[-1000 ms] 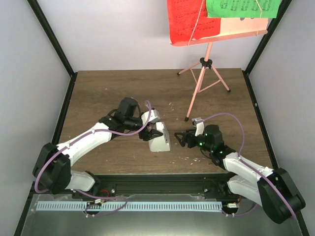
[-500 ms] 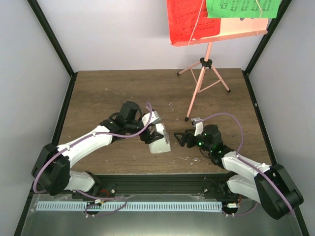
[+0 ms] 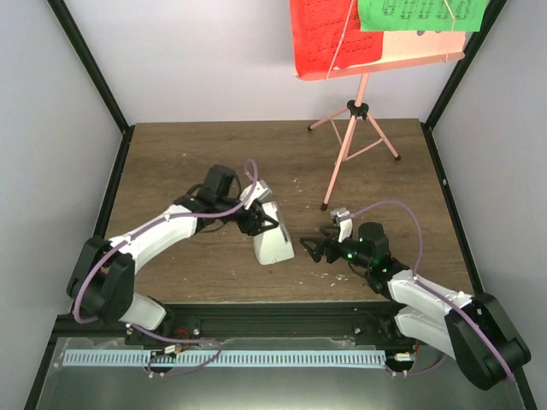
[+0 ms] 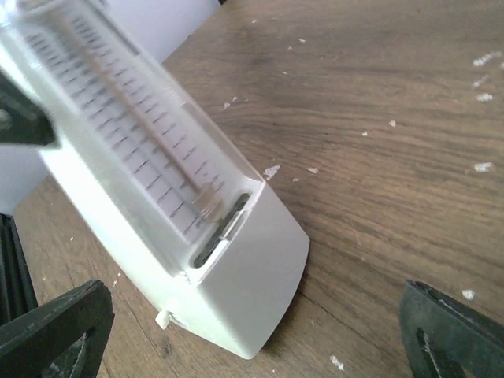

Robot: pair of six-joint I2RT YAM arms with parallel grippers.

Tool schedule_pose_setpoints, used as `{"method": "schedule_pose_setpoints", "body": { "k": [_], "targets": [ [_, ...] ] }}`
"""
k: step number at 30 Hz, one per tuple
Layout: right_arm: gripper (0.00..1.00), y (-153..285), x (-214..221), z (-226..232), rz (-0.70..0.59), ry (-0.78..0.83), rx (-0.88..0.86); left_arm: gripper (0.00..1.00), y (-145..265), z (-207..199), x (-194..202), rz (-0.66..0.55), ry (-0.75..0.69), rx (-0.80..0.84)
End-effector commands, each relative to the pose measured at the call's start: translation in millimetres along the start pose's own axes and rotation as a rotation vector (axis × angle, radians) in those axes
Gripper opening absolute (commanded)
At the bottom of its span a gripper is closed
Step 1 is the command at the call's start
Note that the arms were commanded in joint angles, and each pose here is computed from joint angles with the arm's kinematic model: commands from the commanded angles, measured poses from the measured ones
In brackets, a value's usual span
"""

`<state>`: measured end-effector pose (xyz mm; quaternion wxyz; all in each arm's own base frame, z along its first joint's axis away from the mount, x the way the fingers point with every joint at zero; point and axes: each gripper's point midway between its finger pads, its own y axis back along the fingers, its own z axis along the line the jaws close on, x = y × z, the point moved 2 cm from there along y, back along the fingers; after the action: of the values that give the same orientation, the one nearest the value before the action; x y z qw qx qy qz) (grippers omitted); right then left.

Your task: Pack up the instrument practice props

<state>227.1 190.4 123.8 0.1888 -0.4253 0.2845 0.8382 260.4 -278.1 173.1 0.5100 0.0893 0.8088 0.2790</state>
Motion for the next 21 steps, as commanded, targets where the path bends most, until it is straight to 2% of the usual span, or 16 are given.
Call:
{"method": "schedule_pose_setpoints", "body": {
  "k": [1,7,11,15,21],
  "targets": [
    [1.00,-2.4,-29.9,21.6,-0.064,0.174,-0.074,0.60,4.7,3.6,-20.2,-0.023,0.070,0.072],
    [1.00,-19.2,-26.0,32.8,-0.035,0.285,-0.094,0.59,12.5,32.7,-21.4,-0.018,0.153,0.000],
    [1.00,-50.3,3.3,37.5,0.107,0.337,-0.034,0.59,13.6,38.4,-20.4,-0.018,0.156,-0.018],
    [1.00,-68.6,24.1,42.8,0.172,0.359,-0.036,0.59,12.9,39.0,-18.8,-0.011,0.156,-0.019],
    [1.00,-88.9,41.2,29.2,0.258,0.400,0.071,0.58,11.8,38.2,-17.7,-0.008,0.155,-0.009]
  ]
}}
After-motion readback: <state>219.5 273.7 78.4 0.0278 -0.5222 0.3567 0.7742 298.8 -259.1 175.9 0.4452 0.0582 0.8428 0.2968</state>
